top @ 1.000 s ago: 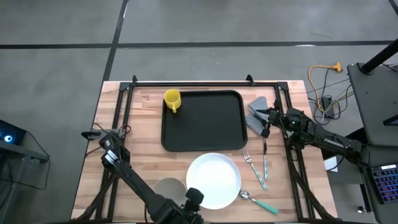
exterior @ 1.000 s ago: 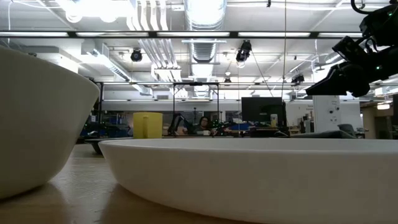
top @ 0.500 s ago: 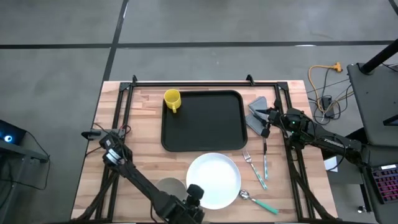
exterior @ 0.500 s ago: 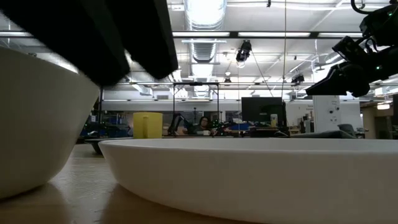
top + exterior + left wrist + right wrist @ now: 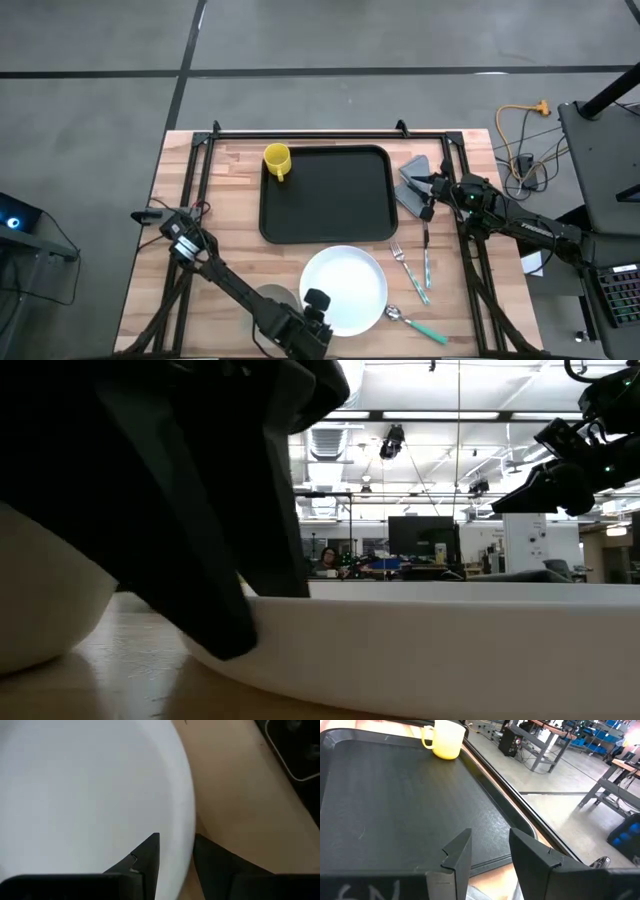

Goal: Set up tray
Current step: Put the white plate on the black serving tray to the bottom of the yellow mug

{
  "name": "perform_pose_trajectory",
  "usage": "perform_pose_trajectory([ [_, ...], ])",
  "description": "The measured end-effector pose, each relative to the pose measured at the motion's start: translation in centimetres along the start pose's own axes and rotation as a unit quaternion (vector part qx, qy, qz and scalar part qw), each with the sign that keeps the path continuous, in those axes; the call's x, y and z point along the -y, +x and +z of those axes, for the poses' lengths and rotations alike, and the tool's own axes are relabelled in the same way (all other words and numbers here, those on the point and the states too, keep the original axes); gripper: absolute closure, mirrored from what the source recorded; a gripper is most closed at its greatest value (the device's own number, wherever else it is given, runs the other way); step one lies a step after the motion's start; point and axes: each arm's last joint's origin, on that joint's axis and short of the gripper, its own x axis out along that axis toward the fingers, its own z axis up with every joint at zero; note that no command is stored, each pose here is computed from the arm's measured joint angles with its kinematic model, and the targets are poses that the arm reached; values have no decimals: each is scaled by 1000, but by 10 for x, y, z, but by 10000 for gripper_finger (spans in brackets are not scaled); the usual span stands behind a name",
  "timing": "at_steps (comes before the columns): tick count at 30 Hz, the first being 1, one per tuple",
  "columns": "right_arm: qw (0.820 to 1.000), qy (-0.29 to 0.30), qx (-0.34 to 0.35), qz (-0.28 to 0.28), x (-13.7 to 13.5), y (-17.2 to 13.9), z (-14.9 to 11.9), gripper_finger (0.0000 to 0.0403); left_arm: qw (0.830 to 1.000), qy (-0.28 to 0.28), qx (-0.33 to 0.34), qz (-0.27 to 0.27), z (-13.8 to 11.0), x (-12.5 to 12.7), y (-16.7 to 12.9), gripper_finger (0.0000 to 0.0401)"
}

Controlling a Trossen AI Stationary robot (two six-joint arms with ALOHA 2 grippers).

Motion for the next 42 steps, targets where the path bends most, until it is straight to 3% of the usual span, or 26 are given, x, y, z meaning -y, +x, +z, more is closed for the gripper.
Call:
perform_pose_trajectory([
  [10, 1000, 0, 0, 0, 0, 0, 0, 280, 1000, 1, -2, 1, -1, -1, 1, 311],
  [19, 1000, 0, 0, 0, 0, 0, 0, 280, 1000, 12, -6, -1, -2, -2, 3, 394],
  [42, 1000, 0, 0, 0, 0, 0, 0, 280, 999, 38, 24, -12, 28, -5, -39, 401],
])
